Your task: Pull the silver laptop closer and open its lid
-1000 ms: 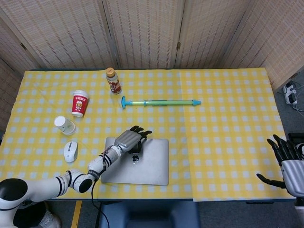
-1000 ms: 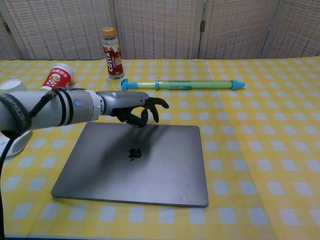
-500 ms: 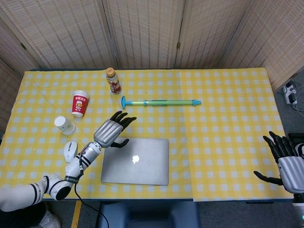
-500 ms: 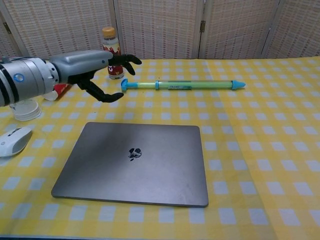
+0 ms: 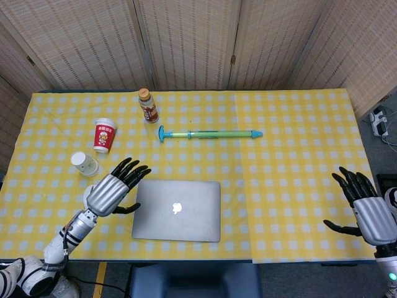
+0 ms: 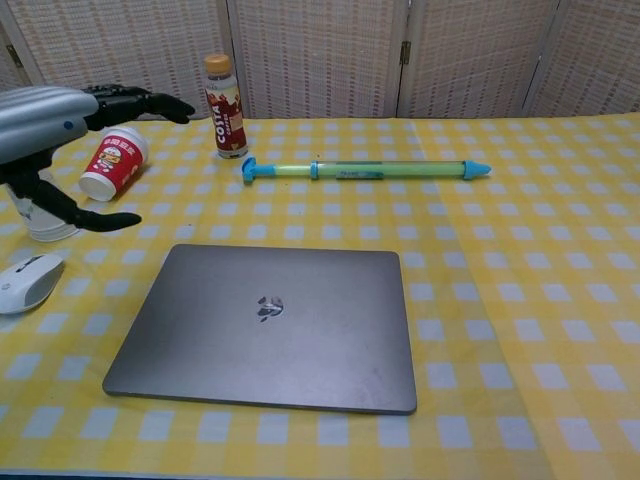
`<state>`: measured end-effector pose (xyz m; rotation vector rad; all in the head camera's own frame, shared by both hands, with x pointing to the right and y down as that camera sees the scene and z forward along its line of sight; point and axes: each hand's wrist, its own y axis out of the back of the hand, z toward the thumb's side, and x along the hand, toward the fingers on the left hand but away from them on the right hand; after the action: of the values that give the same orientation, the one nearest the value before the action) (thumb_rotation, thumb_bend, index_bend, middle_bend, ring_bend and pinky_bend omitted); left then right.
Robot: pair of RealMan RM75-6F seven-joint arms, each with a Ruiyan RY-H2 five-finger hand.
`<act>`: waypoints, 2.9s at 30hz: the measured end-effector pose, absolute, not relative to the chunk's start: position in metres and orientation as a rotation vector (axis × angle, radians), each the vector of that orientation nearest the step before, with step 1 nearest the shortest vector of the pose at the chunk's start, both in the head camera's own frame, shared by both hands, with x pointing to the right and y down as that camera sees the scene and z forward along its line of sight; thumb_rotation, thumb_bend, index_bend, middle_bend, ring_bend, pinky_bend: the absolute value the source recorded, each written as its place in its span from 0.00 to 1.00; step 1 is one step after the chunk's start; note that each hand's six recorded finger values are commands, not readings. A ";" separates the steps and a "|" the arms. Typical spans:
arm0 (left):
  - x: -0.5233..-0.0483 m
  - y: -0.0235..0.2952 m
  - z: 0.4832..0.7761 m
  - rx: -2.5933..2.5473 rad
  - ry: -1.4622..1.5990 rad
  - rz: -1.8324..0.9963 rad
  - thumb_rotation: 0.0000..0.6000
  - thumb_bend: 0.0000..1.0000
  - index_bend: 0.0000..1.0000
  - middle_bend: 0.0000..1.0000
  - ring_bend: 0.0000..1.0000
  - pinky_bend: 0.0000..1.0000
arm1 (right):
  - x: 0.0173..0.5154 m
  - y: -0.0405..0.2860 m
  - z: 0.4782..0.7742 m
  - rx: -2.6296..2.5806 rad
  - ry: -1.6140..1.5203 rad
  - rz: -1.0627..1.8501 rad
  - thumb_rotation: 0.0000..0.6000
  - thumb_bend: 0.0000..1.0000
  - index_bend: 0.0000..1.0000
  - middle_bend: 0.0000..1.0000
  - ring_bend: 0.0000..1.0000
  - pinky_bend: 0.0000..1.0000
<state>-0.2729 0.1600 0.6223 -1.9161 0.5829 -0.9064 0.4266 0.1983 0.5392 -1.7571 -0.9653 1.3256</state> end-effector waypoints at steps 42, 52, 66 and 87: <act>-0.176 0.271 0.697 -2.039 0.248 -0.777 0.99 0.32 0.00 0.13 0.04 0.00 | 0.416 0.216 0.551 -1.821 -0.928 1.321 0.83 0.16 0.00 0.00 0.01 0.00; -0.170 0.273 0.706 -2.045 0.248 -0.793 0.99 0.32 0.00 0.13 0.04 0.00 | 0.422 0.219 0.551 -1.814 -0.940 1.334 0.83 0.16 0.00 0.00 0.01 0.00; -0.167 0.274 0.710 -2.056 0.267 -0.795 0.99 0.37 0.00 0.13 0.05 0.00 | 0.425 0.221 0.550 -1.805 -0.948 1.343 0.83 0.16 0.00 0.00 0.00 0.00; -0.169 0.270 0.712 -2.050 0.285 -0.788 1.00 0.57 0.05 0.15 0.07 0.00 | 0.428 0.222 0.550 -1.803 -0.958 1.347 0.83 0.16 0.00 0.00 0.00 0.00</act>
<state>-0.1693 0.2700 0.7117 -2.0496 0.2855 -0.7879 0.4284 0.2215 0.5496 -1.8025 -0.9580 1.3467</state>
